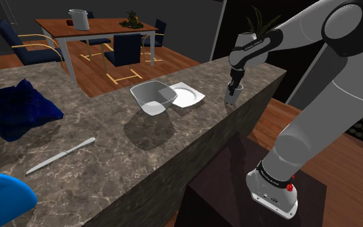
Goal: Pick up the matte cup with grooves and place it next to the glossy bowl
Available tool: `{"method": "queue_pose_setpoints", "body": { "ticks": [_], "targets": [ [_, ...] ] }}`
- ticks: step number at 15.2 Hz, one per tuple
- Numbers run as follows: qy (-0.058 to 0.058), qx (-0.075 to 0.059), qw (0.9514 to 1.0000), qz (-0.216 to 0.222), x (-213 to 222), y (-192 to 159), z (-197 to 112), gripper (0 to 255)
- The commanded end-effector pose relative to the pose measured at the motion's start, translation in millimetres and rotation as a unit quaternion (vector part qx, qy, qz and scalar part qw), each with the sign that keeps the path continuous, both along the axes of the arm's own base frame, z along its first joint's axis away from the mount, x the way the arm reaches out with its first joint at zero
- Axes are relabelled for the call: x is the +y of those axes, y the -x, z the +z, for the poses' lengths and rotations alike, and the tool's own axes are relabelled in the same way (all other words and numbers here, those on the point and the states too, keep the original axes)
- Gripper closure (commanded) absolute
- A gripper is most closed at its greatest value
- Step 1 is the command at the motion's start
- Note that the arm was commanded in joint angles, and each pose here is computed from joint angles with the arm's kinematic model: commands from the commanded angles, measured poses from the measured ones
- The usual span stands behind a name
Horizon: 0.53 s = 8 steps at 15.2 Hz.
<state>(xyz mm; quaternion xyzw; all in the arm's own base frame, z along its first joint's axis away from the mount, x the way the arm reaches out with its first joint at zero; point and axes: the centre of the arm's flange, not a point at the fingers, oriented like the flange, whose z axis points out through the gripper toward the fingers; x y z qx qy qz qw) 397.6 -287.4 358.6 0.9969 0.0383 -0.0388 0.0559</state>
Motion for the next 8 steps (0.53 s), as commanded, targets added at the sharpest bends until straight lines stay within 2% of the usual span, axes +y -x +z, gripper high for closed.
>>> {"method": "queue_pose_setpoints", "body": {
  "ticks": [1, 8],
  "targets": [
    [0.000, 0.000, 1.0000, 0.000, -0.1, 0.1, -0.1, 255],
    [0.000, 0.000, 1.0000, 0.000, -0.1, 0.1, 5.2, 255]
  ]
}}
